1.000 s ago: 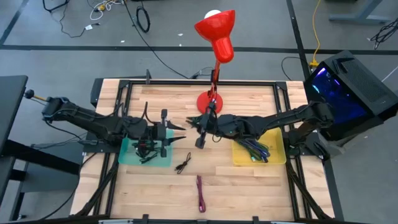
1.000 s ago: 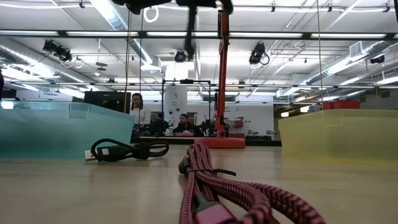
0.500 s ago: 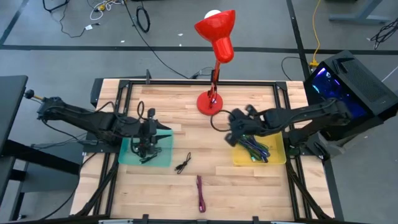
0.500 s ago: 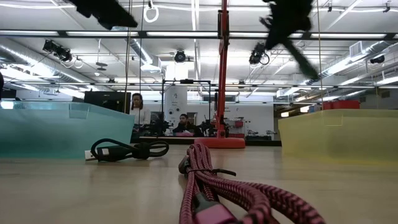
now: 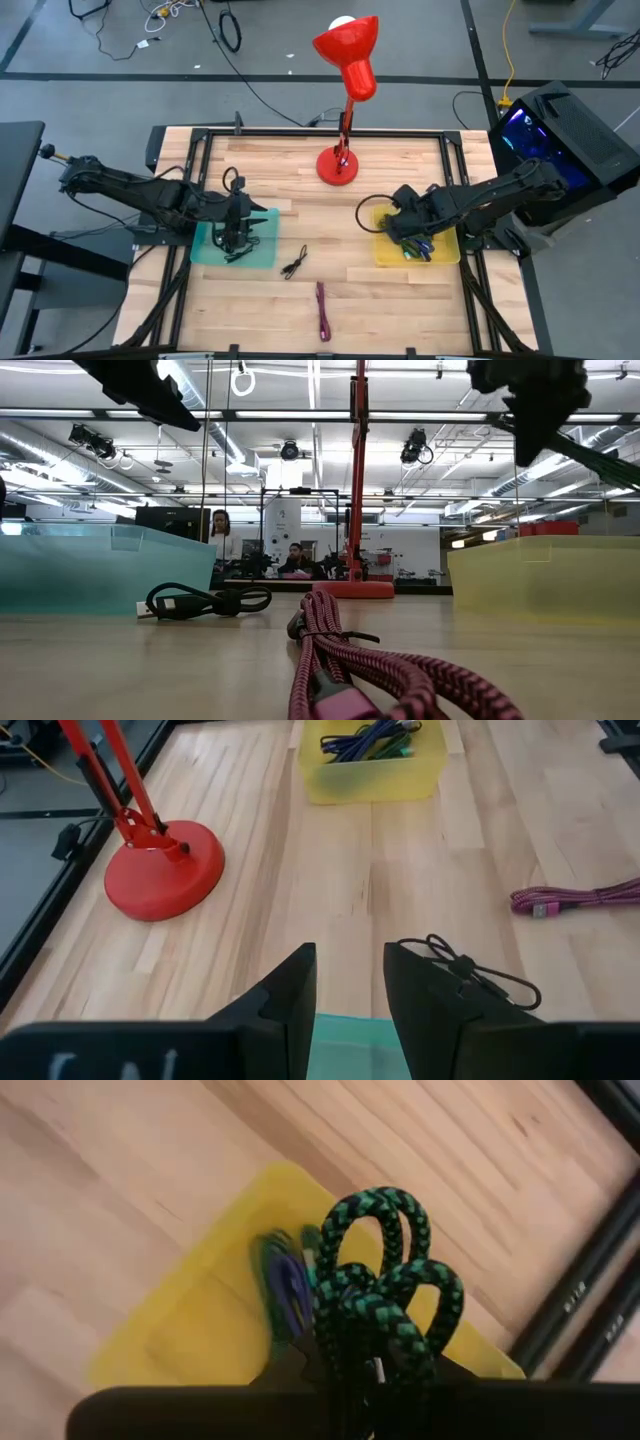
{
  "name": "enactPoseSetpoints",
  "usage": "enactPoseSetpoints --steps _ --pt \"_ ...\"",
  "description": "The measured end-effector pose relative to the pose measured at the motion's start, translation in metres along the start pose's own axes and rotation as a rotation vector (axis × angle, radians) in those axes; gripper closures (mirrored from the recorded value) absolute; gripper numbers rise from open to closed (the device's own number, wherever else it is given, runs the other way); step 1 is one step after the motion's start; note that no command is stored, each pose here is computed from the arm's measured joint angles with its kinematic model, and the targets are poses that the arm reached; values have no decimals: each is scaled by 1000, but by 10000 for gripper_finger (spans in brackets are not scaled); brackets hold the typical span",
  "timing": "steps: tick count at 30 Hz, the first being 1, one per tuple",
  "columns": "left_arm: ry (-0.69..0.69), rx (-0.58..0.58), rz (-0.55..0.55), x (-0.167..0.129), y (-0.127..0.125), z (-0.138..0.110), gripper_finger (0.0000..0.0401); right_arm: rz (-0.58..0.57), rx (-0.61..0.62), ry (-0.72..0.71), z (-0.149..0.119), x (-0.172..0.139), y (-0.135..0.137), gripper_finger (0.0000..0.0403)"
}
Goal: Pick & Place USB Port
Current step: Put the green charger cable into the yellow bin
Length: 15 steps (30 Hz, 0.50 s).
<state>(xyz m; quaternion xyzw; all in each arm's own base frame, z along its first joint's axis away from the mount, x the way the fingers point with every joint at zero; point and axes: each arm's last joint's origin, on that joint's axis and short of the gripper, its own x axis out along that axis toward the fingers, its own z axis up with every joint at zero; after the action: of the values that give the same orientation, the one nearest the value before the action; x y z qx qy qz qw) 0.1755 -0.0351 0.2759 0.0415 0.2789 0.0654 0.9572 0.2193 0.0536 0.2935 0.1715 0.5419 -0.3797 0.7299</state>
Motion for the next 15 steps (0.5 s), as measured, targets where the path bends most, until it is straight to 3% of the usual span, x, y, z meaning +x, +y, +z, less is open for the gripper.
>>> enactPoseSetpoints --steps 8,15 --pt "3 1 0 0 0 0 277 -114 12 93 -25 44 -4 375" --pt "2 6 0 0 0 0 277 -144 29 145 -37 63 -8 243"
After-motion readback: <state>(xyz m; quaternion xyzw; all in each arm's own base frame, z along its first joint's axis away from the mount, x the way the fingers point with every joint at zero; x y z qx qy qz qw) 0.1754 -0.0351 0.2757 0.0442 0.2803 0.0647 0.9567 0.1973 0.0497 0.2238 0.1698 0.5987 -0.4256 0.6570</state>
